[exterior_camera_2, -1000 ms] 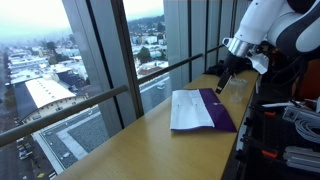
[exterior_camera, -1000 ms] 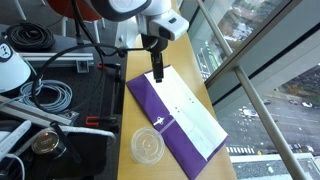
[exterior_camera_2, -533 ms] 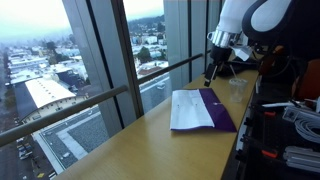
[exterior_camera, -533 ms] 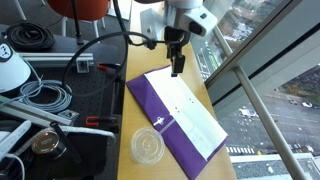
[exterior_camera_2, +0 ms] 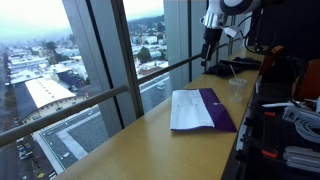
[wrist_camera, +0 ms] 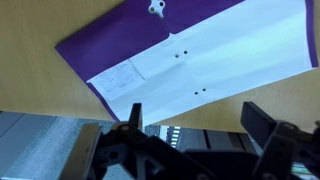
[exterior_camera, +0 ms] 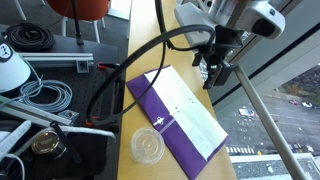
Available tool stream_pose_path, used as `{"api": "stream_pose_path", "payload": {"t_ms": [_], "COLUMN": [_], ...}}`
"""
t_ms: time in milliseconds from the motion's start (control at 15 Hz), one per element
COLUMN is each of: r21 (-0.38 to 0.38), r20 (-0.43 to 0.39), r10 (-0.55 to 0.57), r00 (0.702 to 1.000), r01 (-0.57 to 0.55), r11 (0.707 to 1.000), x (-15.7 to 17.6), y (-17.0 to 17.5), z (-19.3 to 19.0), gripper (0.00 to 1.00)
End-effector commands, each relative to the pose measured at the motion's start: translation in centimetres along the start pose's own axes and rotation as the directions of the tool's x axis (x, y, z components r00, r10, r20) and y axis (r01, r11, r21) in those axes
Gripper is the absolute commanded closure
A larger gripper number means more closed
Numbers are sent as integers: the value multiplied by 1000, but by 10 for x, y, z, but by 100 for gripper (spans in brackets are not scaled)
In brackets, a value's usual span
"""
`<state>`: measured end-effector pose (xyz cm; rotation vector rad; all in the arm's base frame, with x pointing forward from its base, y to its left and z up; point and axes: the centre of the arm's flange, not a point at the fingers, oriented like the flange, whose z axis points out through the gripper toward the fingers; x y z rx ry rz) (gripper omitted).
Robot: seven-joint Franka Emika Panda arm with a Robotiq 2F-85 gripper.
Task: Open the purple folder.
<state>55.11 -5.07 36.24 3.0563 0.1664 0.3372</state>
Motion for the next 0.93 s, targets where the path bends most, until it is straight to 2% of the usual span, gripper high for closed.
{"api": "stream_pose_path", "payload": {"t_ms": [0,133,200,867], "r21": [23,24,2,3], "r20": [41,59,38,44], "r10": [-10,-8,-4,-4], "r00": [999,998,999,999], "r01": [9,7,4,4], "r11": [1000,1000,1000,1000], "x": [13,9,4,3], "y": [21,24,18,18], "z": [2,4,6,8], "gripper": [0,0,0,0]}}
